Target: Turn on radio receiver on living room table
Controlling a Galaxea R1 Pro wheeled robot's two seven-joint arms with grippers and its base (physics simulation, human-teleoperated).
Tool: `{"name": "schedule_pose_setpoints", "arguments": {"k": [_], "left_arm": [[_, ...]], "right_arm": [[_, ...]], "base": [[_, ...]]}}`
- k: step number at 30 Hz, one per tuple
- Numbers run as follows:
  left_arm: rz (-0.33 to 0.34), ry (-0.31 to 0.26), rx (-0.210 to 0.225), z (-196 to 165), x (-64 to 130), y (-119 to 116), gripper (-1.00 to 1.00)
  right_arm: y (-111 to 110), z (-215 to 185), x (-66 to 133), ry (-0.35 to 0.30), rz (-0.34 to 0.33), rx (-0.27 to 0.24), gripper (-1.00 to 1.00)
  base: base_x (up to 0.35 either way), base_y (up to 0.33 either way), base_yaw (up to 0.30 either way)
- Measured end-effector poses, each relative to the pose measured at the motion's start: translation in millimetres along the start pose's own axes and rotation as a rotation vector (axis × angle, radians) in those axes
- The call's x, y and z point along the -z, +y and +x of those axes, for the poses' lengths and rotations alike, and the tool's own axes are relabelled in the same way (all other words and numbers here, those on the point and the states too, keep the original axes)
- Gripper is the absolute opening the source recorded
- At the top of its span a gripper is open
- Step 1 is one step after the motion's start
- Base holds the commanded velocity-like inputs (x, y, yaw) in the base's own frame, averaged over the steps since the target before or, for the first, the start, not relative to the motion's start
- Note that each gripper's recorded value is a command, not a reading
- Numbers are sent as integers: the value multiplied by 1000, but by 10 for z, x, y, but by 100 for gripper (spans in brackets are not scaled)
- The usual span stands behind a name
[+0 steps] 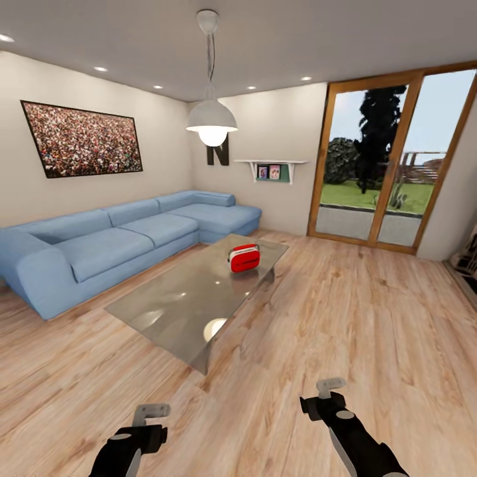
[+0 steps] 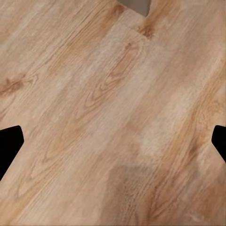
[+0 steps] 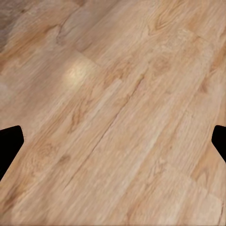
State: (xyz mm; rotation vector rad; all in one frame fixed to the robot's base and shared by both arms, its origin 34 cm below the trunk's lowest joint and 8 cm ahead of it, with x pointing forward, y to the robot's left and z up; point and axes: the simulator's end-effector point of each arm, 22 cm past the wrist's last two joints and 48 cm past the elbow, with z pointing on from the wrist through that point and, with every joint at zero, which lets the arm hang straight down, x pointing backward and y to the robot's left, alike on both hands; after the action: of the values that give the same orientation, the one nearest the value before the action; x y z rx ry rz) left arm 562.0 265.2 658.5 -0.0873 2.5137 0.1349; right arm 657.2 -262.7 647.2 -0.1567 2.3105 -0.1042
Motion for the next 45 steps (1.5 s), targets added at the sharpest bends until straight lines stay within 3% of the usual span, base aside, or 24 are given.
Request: {"name": "schedule_pose_setpoints", "arguments": {"k": [11, 25, 45], "left_arm": [[-5, 2, -6, 7, -2, 10, 100], [-6, 3, -7, 12, -4, 13, 100], [-1, 7, -5, 25, -2, -31, 100]], "right_arm": [[0, 0, 0, 0, 0, -1, 100], [1, 7, 0, 1, 0, -1, 100], [3, 7, -1, 1, -1, -1, 100]], "base": [[306, -110, 33], [322, -70, 241], [323, -80, 6]]}}
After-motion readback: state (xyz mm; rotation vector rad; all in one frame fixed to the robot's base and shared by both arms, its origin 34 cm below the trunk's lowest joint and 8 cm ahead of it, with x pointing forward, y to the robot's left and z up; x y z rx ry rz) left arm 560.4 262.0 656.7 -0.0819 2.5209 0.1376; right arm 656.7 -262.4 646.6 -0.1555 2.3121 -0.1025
